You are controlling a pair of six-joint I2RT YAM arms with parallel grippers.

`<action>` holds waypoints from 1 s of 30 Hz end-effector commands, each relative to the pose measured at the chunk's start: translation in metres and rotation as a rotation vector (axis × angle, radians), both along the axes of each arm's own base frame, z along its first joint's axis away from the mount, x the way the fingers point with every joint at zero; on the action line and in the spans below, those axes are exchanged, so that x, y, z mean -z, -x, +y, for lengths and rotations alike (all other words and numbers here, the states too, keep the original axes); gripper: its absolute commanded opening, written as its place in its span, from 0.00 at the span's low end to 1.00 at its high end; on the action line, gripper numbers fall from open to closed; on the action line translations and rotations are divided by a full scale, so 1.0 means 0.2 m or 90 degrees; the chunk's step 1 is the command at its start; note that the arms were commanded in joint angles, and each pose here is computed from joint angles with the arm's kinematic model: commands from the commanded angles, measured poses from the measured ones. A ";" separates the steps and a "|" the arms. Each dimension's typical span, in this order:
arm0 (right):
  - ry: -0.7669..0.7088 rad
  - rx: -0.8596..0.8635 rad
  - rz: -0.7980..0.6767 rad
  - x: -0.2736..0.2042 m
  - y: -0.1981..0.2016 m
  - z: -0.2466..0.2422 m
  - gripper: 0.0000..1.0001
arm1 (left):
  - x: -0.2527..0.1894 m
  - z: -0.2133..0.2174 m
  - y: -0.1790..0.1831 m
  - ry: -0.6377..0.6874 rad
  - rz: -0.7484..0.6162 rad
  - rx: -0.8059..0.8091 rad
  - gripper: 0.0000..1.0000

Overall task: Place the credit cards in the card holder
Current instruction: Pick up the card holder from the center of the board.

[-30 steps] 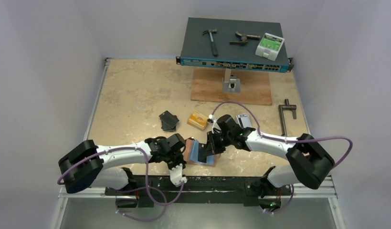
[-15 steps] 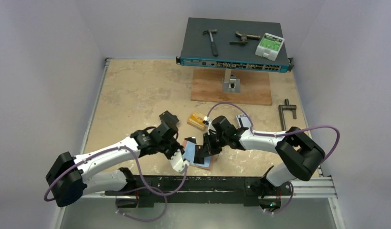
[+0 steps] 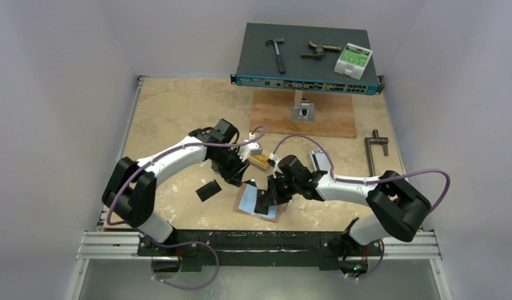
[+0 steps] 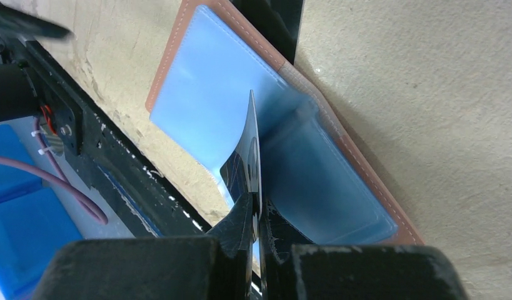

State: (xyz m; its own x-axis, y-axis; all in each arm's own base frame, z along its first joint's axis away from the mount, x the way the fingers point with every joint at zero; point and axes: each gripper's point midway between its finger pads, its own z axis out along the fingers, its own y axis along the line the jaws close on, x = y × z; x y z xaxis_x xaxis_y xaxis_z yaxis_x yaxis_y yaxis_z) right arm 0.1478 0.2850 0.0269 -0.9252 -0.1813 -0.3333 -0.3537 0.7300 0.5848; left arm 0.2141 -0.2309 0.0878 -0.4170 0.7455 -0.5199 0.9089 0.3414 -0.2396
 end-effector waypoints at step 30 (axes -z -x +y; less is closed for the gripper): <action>0.034 0.076 -0.014 0.11 0.03 -0.15 0.00 | 0.23 -0.16 0.10 -0.015 0.285 -0.249 0.43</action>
